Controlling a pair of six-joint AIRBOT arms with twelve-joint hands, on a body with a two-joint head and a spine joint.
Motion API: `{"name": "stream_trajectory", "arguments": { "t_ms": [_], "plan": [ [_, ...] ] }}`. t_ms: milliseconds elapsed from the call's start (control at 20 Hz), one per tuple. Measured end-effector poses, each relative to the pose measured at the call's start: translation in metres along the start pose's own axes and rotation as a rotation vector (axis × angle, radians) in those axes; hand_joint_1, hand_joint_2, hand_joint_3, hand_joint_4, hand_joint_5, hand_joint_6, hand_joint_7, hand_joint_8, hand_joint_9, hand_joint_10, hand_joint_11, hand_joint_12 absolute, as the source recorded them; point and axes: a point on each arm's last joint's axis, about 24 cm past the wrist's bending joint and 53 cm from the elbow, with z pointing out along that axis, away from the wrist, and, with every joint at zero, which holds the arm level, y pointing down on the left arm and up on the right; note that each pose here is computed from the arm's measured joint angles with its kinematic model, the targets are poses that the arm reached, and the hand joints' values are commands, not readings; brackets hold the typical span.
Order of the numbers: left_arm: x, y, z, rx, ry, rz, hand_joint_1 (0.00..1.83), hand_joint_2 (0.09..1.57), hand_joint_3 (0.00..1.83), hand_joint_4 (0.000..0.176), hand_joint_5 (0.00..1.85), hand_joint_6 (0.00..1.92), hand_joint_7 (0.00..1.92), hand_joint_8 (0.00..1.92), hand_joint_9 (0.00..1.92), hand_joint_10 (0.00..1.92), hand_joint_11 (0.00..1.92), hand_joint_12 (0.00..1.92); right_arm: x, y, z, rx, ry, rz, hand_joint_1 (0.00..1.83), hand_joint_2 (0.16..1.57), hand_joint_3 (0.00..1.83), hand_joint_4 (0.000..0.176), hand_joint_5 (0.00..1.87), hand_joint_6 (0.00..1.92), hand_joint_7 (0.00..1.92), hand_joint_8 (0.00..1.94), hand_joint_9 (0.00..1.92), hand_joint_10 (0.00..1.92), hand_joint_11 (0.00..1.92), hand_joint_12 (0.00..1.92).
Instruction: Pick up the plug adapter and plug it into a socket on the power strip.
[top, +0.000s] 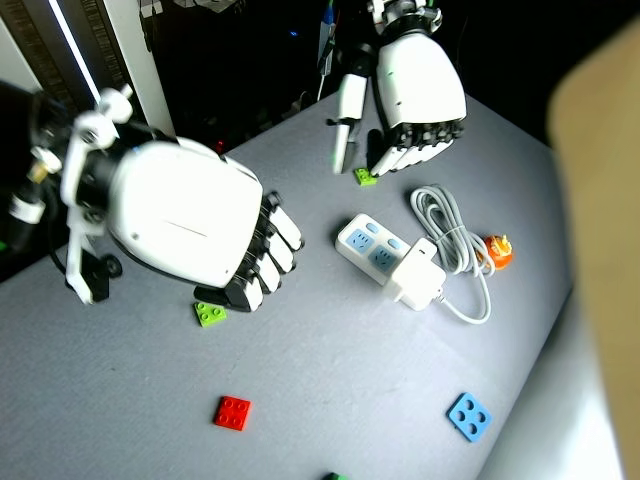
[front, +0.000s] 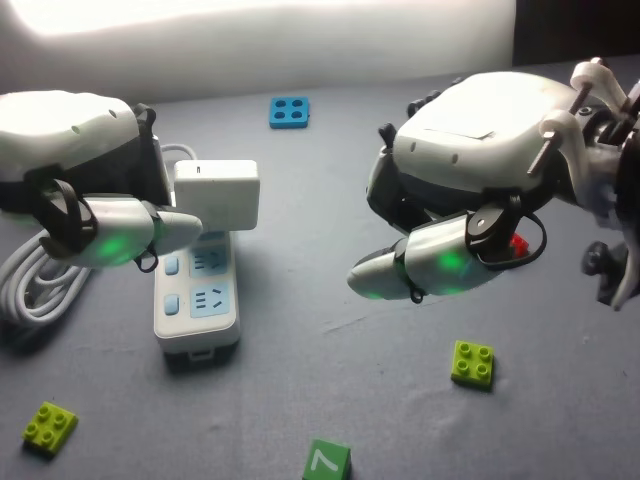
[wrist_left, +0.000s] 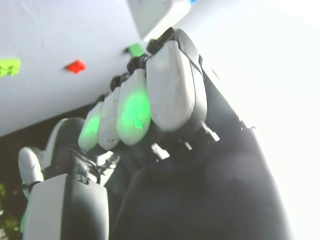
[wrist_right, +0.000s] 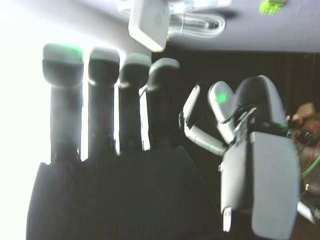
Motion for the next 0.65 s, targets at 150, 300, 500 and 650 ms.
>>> {"name": "stream_trajectory", "arguments": {
  "t_ms": [150,300,500,650],
  "plan": [
    [-0.001,-0.017,-0.001,0.027,-0.025,0.004,1.23,1.32,0.00,0.176,1.45,1.92,1.58,1.92,1.63,1.92,1.61,1.92,0.001,0.002,-0.002,-0.016,0.008,0.034,0.60,1.40,0.01,0.000,1.20,1.92,1.45,1.94,1.53,1.92,1.56,1.92],
    [-0.001,-0.023,-0.002,0.041,-0.027,0.030,1.27,1.33,0.00,0.176,1.44,1.92,1.54,1.92,1.60,1.92,1.56,1.92,-0.003,-0.004,-0.002,-0.006,0.001,0.037,0.92,1.38,0.00,0.000,1.24,1.92,1.49,1.94,1.57,1.92,1.59,1.92],
    [-0.004,-0.030,-0.002,0.060,-0.029,0.019,1.22,1.32,0.00,0.176,1.41,1.92,1.50,1.92,1.54,1.92,1.46,1.92,0.001,0.006,-0.005,-0.055,0.022,0.021,0.94,1.35,0.00,0.006,1.23,1.92,1.47,1.94,1.55,1.92,1.56,1.92],
    [-0.006,-0.033,-0.002,0.067,-0.032,0.015,1.22,1.33,0.00,0.176,1.40,1.92,1.49,1.92,1.53,1.92,1.42,1.92,0.000,0.006,-0.011,-0.097,0.038,-0.064,0.94,1.34,0.00,0.019,1.21,1.92,1.48,1.94,1.55,1.92,1.55,1.92]
  ]
}}
